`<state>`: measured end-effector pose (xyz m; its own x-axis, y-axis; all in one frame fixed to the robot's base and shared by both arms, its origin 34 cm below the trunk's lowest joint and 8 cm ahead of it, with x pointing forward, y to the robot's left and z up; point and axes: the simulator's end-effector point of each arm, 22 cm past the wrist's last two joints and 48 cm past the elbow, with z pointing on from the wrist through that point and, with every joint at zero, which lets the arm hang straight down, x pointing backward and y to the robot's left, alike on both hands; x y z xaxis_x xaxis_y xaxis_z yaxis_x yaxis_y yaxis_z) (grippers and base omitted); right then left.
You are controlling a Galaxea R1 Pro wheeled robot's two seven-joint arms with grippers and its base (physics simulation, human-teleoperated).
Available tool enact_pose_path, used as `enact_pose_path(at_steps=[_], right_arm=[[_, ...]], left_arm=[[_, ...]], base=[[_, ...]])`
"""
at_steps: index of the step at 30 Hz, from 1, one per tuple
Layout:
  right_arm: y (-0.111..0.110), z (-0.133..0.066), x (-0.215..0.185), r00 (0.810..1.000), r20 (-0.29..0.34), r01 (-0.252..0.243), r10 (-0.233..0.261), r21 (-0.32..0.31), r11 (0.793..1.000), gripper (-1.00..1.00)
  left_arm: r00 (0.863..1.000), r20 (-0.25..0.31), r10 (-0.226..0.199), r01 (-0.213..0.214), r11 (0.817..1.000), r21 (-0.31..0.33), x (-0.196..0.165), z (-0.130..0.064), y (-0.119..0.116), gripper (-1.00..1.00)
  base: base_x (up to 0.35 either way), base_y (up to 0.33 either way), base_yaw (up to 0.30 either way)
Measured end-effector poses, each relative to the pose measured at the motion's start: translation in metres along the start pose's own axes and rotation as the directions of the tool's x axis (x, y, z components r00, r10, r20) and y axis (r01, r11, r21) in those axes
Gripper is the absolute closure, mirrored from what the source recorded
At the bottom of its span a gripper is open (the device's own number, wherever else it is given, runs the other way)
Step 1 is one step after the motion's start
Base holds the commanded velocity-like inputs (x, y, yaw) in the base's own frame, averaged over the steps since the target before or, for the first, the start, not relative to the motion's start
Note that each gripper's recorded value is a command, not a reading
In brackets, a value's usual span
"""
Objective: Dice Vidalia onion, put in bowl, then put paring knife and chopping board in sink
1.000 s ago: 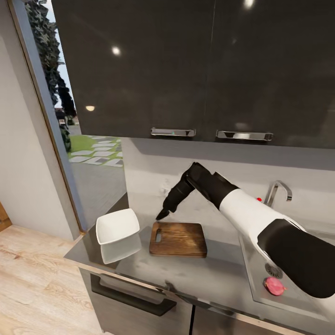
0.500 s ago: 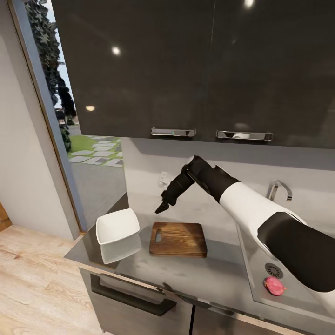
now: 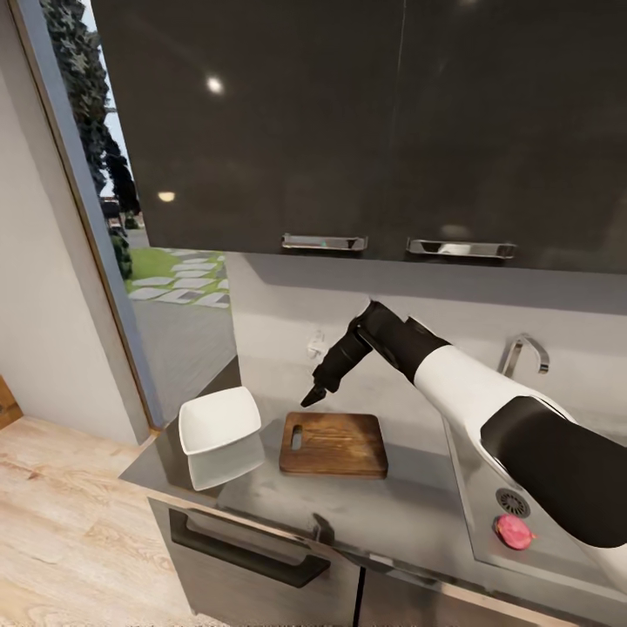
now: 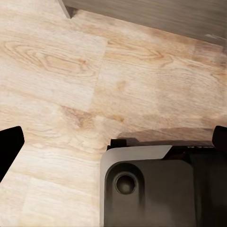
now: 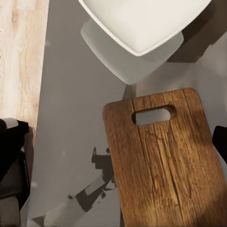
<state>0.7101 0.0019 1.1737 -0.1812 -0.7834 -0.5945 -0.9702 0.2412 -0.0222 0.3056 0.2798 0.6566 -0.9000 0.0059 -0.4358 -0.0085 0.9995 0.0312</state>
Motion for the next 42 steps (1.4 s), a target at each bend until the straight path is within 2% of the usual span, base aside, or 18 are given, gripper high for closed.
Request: enact_pose_path(at_steps=[11, 15, 21, 29, 42], right_arm=[[-0.004, 0.009, 0.008, 1.0, -0.007, -0.01, 0.01, -0.011, 1.0, -1.0], [-0.007, 0.012, 0.011, 1.0, -0.014, 0.022, -0.022, -0.007, 1.0, -1.0], [-0.014, 0.017, 0.022, 0.994, -0.059, 0.091, -0.09, 0.011, 0.996, -1.0], [-0.015, 0.026, 0.021, 0.983, -0.045, 0.177, -0.177, -0.001, 0.984, -1.0], [-0.016, 0.036, 0.021, 0.977, -0.03, 0.209, -0.209, -0.013, 0.978, -1.0]], left_arm=[[1.0, -0.018, 0.002, -0.002, 1.0, 0.001, 0.007, 0.0, 0.0, -1.0], [1.0, -0.025, 0.002, -0.002, 1.0, 0.001, 0.01, 0.0, 0.0, -1.0], [0.999, -0.035, 0.003, -0.003, 1.0, 0.001, 0.014, 0.001, 0.0, -1.0], [0.999, -0.048, 0.003, -0.003, 1.0, 0.001, 0.019, 0.001, 0.0, -1.0], [0.998, -0.065, 0.004, -0.004, 1.0, 0.001, 0.026, 0.001, 0.0, -1.0]], base=[[0.024, 0.0, 0.0], [0.079, 0.0, 0.0], [0.083, 0.0, 0.0], [0.025, 0.0, 0.0], [0.0, 0.012, 0.0]])
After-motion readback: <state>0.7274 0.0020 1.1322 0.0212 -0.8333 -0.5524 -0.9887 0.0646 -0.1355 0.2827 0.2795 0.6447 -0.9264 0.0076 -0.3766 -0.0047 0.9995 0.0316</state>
